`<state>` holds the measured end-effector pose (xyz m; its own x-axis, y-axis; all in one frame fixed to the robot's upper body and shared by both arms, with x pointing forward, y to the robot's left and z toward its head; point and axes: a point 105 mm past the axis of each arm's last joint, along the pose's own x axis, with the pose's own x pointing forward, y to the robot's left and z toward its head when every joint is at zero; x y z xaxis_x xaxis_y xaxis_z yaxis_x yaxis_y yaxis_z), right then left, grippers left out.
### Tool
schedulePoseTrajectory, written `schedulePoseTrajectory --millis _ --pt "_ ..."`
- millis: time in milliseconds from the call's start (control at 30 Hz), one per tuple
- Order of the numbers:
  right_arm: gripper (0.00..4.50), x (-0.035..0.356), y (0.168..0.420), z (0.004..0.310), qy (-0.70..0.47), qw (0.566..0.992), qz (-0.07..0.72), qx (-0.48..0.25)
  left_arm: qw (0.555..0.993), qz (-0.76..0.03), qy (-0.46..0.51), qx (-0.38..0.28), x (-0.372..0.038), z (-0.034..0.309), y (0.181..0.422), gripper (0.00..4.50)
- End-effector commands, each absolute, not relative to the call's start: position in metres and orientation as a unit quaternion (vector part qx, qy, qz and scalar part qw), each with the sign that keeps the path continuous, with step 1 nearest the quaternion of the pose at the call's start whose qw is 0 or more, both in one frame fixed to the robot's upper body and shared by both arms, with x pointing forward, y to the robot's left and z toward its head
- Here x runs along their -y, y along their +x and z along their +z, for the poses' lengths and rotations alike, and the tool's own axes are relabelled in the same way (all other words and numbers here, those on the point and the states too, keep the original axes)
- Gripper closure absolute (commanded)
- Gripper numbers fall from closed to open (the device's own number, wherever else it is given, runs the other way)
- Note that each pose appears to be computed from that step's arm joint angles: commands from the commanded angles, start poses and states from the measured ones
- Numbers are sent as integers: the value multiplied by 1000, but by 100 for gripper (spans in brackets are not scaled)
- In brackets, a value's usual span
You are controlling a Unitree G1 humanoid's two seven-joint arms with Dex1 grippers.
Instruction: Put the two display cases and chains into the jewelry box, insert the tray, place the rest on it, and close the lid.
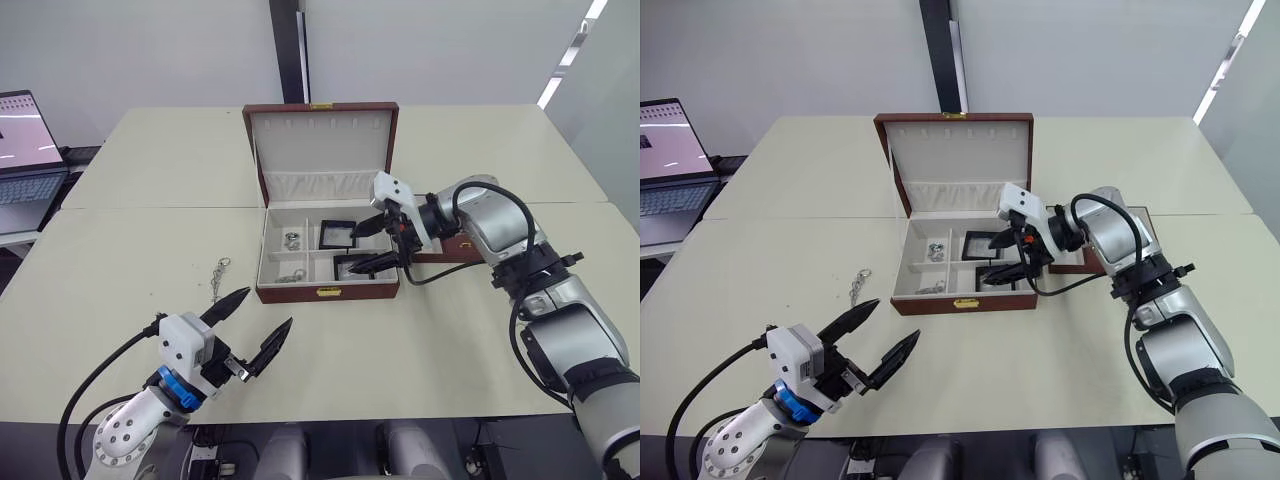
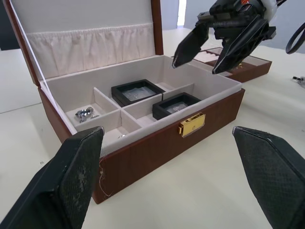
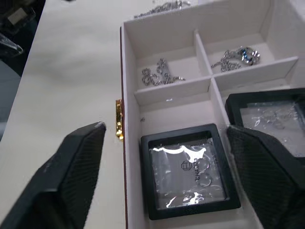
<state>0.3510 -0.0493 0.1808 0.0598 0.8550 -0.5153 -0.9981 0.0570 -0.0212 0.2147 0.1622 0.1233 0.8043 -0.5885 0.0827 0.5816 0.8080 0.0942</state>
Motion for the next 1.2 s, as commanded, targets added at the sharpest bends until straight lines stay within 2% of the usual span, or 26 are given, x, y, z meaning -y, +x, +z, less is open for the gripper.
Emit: schedulePoseTrajectory --millis 33,167,433,633,867,1200 --pt "3 52 346 208 -156 714 671 -127 955 -289 29 50 -169 128 221 0" --pt "3 72 339 208 -136 730 665 -85 961 -273 29 35 -180 128 227 0" --pt "3 154 341 205 -93 839 537 -16 967 -252 36 -10 -222 125 232 0" --pt "3 226 323 177 -90 895 432 -59 979 -186 70 -38 -282 126 243 0" --pt "3 287 303 146 -62 943 315 -86 989 -109 88 -51 -343 139 253 0" --pt "3 351 285 115 -23 987 147 -66 996 43 81 -24 -404 134 254 0"
